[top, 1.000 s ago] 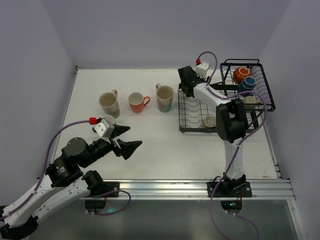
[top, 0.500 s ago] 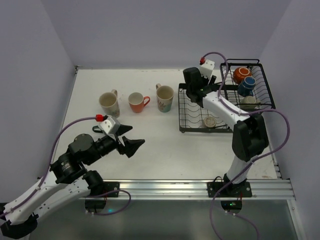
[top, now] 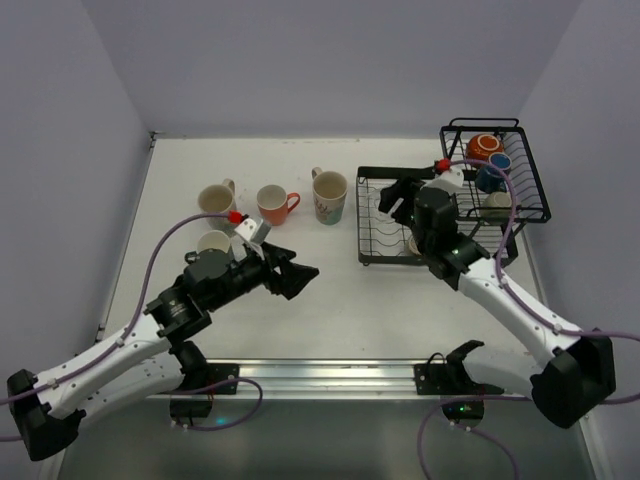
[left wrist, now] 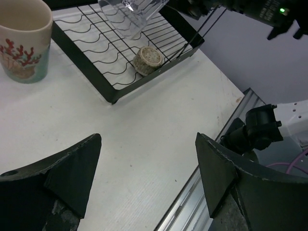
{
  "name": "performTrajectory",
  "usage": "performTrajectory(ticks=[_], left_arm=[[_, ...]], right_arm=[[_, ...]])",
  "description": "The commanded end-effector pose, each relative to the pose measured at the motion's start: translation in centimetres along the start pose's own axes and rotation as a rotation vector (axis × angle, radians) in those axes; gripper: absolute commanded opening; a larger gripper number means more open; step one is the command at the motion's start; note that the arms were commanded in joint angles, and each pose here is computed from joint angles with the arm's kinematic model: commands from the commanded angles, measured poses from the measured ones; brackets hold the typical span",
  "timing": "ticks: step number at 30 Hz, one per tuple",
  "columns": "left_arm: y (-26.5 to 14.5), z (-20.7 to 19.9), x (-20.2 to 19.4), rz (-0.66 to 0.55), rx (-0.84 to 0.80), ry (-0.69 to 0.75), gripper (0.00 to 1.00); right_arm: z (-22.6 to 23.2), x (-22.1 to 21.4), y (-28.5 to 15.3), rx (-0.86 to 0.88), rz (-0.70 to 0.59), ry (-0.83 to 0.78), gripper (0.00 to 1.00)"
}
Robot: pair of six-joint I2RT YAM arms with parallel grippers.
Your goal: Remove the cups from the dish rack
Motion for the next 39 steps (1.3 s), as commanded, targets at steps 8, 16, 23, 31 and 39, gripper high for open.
performTrajectory(ticks=[8,16,23,31,39], left_arm=[[5.7,-1.0,1.7,-0.129,-0.063,-0.189,0.79],[7.3,-1.1,1.0,-0.178,-0.1,-0.315,0.8],[7.4,-2.0,2.0,-0.229,-0.165,-0.328,0.82],[6.9,-3.0,2.5,-0.252,-0.228,-0.317,0.67],[5.9,-1.0,2.5,-0.253,-0.1,-0.272,0.0]], right_arm=[[7.2,-2.1,-10.1,0.65,0.223,0.255,0.18],[7.3,-3.5,-13.0,0.791,0.291,0.307,0.18],[8.5,-4.9,-14.5,0.907,0.398,0.356,0.19],[9.5,-7.3,-14.4,0.955,0.517,0.399,0.21],[9.2,-7.8,-13.4,0.918,0.5,0.408,0.71]])
Point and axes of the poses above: each gripper's point midway between its finger pads, its own y axis out along the fingers, its own z axis along the line the jaws close on, x = y × z, the point moved 1 cm from there along -y, back along the fingers, and after that the axes turned 6 degrees about y, right-handed, at the moved point
